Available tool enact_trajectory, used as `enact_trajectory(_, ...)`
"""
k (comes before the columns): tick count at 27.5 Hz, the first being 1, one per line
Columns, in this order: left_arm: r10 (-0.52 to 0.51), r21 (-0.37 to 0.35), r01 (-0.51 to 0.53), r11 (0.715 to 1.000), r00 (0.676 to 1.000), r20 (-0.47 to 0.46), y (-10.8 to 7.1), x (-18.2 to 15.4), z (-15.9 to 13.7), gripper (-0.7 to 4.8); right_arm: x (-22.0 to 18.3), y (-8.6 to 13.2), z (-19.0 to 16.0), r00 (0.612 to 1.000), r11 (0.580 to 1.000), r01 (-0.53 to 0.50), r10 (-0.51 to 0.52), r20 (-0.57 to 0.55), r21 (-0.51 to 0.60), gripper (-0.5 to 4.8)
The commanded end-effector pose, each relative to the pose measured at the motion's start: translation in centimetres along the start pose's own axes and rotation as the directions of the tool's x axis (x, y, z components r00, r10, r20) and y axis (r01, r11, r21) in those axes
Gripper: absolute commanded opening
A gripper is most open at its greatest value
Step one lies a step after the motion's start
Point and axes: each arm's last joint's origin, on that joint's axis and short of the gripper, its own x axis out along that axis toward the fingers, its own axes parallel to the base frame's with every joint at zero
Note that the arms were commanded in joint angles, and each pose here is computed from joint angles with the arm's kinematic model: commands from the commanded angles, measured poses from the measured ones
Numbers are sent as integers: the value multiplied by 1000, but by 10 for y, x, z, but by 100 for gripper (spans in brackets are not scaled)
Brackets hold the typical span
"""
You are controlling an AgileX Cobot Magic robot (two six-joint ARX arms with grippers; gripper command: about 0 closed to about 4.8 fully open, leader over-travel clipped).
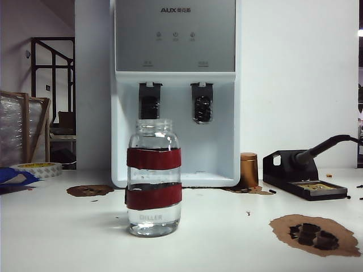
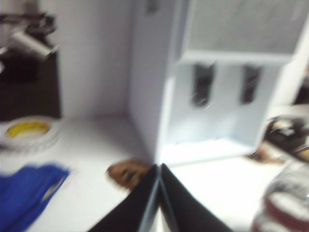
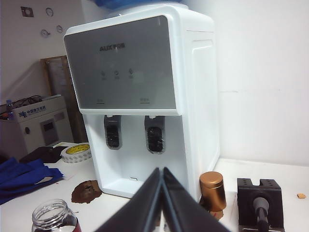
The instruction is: Pick up the water bottle with two loops of red belts, then reach the front water dispenser and gently press the gray-black baffle horizontally to get a little water.
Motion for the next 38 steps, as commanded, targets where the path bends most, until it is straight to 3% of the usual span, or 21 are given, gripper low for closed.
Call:
enact_trajectory(1, -17, 4, 17, 1000, 997, 70, -3, -6, 18, -4, 0, 0, 3, 1000, 1000, 1, -1, 18, 3, -1)
enact_trajectory(9, -23, 12, 22, 1000, 984, 177, -7, -22, 55, -5, 0, 0, 3, 1000, 1000, 1, -1, 18, 4, -1)
enact_trajectory(12, -42, 15, 40, 999, 984, 173, -9, -27, 64, -5, 0, 0, 3, 1000, 1000, -2, 2, 18, 3, -1)
enact_trajectory(16, -79, 12, 79, 997, 994, 82, -11, -32, 70, -5, 0, 0, 3, 1000, 1000, -3, 3, 18, 4, -1)
enact_trajectory(23, -201, -10, 201, 980, 978, -53, -17, -30, 85, -5, 0, 0, 3, 1000, 1000, -2, 2, 18, 4, -1)
enact_trajectory(26, -285, 7, 290, 957, 943, -171, -21, -20, 104, -4, 0, 0, 3, 1000, 1000, -2, 2, 18, 4, -1)
enact_trajectory(31, -282, 7, 294, 956, 923, -263, -23, -12, 117, 2, 0, 0, 2, 1000, 1000, -2, 2, 18, 4, -1)
enact_trajectory(38, -315, -19, 342, 940, 841, -440, -22, -6, 102, 121, 0, 0, 2, 1000, 1000, -6, 6, 18, 4, -1)
